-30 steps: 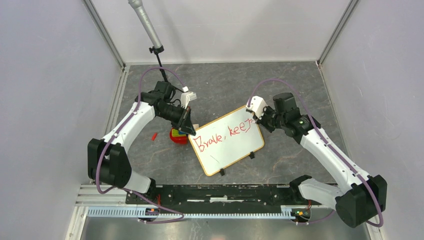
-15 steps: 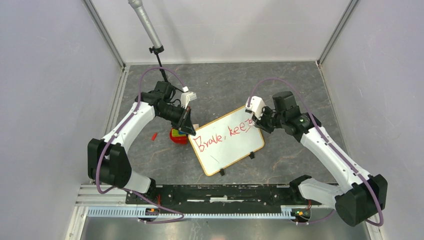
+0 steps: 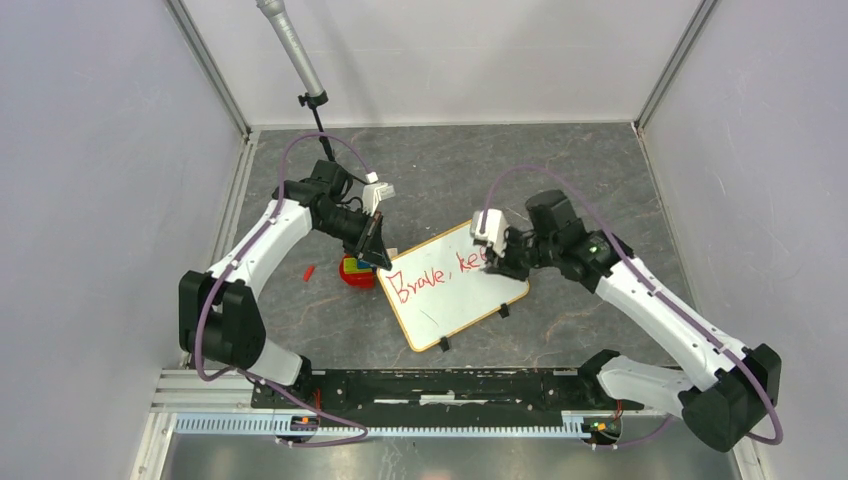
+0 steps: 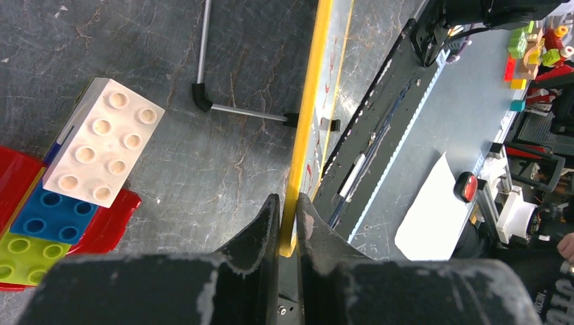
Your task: Write a sentence on the whiteboard
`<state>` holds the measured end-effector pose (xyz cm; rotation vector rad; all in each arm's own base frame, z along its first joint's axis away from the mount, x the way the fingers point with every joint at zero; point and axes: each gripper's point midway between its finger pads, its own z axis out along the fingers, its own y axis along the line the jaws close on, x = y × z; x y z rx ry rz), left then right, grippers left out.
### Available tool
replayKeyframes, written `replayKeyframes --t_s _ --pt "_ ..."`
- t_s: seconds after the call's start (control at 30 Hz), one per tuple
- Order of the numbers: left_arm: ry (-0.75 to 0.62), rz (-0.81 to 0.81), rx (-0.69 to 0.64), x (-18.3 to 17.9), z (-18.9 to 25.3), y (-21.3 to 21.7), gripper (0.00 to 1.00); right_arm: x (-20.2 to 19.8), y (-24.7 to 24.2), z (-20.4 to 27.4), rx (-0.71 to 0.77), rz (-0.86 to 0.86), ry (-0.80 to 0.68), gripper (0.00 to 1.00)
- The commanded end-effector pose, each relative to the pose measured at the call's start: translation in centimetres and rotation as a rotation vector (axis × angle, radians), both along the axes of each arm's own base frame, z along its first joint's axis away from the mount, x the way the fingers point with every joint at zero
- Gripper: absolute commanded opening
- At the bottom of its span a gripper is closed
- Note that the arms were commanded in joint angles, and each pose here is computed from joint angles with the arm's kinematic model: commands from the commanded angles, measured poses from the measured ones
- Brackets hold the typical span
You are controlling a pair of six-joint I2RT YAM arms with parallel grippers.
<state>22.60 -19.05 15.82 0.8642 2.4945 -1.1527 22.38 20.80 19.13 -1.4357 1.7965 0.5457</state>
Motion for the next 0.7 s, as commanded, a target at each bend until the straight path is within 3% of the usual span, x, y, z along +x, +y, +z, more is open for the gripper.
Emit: replayKeyframes --t_s 0.0,0.23,0.67 --pt "-0.041 0.014 0.050 1.7 -0.2 0.3 0.02 -3.0 3.2 -0.1 0.069 0.106 0.005 0.00" --pt "-0.028 0.012 0.047 1.7 -0.4 0.2 0.02 -6.2 6.2 -1.8 0.148 0.231 0.013 0.00" --pt "-0.014 0.003 0.041 1.4 -0.8 0.2 0.02 -7.1 8.3 -1.3 0.186 0.315 -0.036 0.00"
